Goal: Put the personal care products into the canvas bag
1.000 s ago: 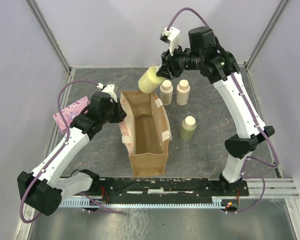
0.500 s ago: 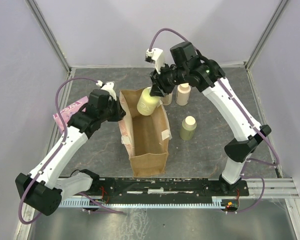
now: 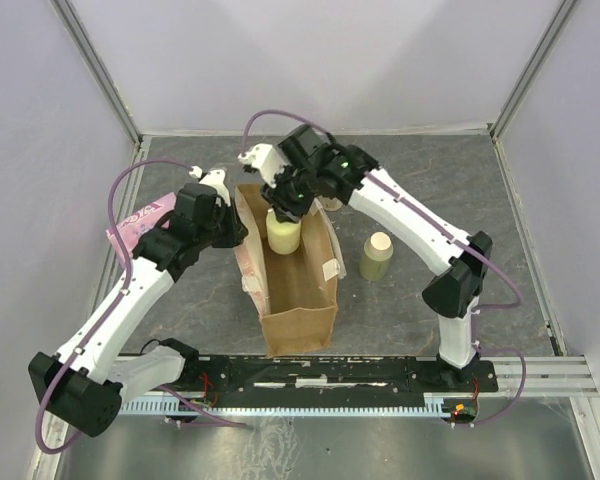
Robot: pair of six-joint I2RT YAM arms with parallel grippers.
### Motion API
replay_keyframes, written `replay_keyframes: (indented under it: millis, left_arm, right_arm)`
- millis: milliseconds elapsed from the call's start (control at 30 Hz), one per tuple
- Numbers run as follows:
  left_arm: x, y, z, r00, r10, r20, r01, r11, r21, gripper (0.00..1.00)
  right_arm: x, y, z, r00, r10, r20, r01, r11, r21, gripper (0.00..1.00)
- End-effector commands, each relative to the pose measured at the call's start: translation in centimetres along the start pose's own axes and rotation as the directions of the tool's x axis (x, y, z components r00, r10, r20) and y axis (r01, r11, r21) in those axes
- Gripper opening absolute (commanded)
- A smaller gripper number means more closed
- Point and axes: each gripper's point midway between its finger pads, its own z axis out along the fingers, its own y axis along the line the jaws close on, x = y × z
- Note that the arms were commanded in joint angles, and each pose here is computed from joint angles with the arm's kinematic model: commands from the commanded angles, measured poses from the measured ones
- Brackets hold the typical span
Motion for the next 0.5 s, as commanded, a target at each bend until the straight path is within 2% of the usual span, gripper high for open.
replay_keyframes:
  millis: [0, 200, 467]
  left_arm:
    - [-0.1, -0.2, -0.3, 0.999, -0.021, 0.044, 0.020, 1.000, 0.017, 0.15]
    - [0.4, -0.4, -0.1, 0.999, -0.025, 0.029, 0.024, 0.999, 0.032, 0.15]
    - [0.5, -0.4, -0.2, 0.999, -0.025, 0.027, 0.024, 0.999, 0.032, 0.15]
  right_arm:
    - [-4.0, -1.1, 1.0, 0.985, -0.099, 0.140, 0.083, 0.989, 0.119, 0.00]
    - [-2.4, -4.1, 4.8, 0.979, -0.166, 0.121, 0.131, 0.957, 0.257, 0.00]
    - [-3.4, -4.8, 6.8, 0.966, -0.199, 0.165, 0.151, 0.953, 0.263, 0.00]
